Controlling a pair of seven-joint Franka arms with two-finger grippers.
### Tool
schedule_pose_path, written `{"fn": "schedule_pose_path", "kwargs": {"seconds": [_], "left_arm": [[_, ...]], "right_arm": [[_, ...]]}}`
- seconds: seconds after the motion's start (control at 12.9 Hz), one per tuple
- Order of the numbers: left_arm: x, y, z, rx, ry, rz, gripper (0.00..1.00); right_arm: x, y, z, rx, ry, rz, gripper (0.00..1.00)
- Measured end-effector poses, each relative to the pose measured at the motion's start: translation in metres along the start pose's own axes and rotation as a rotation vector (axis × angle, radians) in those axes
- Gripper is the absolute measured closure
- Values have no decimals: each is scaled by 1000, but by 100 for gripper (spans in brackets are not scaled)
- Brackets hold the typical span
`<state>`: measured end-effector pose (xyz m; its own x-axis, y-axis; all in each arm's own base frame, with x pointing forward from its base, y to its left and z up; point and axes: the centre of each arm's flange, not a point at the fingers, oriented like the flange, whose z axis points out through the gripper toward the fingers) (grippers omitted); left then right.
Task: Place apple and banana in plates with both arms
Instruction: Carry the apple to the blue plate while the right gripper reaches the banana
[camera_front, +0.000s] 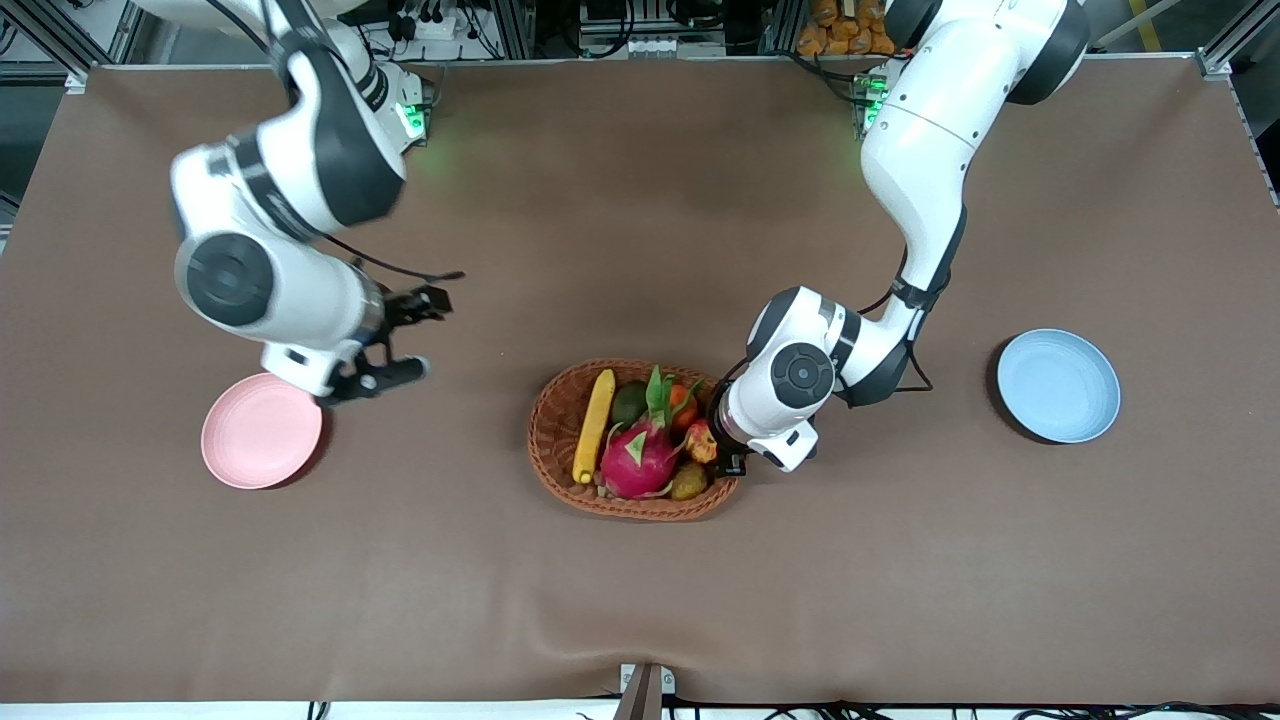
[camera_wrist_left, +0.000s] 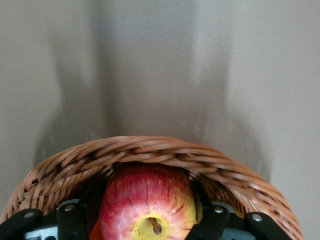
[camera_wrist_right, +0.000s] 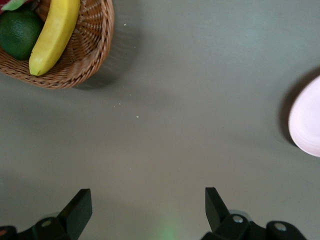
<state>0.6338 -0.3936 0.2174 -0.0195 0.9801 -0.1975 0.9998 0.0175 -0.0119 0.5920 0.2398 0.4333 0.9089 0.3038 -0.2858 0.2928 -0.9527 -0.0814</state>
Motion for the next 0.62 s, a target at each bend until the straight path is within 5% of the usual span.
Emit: {"fn": "schedule_pose_path", "kwargs": {"seconds": [0.23, 0.47, 0.62], "left_arm": [[10, 20, -42, -21, -13, 35, 24], [30, 39, -123, -26, -12, 91, 24], [56, 43, -179, -7, -15, 151, 24]], "right_arm": [[27, -27, 14, -4, 116, -36, 0], [48, -50, 39, -5, 161, -65, 0], [70, -88, 64, -1, 274, -84, 0]]}}
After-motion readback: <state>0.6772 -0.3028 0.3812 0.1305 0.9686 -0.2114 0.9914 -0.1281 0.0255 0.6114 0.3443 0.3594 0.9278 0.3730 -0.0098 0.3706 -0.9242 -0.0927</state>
